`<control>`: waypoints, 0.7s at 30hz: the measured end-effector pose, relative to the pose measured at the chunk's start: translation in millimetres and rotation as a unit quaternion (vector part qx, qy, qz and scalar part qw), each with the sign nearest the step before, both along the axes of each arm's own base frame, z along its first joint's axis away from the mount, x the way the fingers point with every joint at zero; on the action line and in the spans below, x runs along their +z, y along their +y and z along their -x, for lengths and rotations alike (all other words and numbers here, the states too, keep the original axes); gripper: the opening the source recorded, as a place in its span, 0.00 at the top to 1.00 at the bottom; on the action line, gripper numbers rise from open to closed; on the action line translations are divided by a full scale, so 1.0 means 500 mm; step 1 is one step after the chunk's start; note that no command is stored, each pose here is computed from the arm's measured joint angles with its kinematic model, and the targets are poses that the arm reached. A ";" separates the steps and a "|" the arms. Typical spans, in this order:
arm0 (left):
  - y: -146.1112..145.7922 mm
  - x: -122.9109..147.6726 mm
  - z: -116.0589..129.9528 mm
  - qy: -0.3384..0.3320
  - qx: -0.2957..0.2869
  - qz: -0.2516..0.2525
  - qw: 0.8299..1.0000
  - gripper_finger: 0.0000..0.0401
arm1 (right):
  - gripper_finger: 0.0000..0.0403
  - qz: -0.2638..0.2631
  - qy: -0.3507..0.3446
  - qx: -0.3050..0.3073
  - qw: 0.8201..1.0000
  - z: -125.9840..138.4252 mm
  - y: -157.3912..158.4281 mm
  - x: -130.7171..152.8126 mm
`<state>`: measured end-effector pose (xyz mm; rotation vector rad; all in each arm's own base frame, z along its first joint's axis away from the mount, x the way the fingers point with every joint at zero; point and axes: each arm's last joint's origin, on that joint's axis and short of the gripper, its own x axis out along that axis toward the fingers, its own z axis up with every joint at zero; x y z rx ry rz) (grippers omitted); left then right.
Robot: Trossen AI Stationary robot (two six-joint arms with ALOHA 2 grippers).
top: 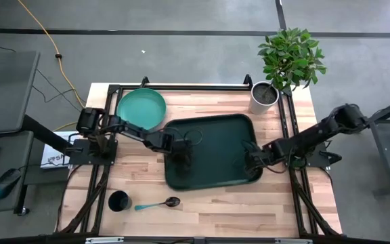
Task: Pick and place plate/cup/fork/spoon on tray
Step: Move the green tray to the center of the table
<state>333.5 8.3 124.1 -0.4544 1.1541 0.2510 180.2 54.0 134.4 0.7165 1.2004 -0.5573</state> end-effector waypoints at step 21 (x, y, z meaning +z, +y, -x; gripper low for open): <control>0.073 0.001 0.004 -0.004 0.007 -0.054 0.999 1.00 | 1.00 -0.019 -0.021 -0.047 0.998 0.009 0.056 -0.006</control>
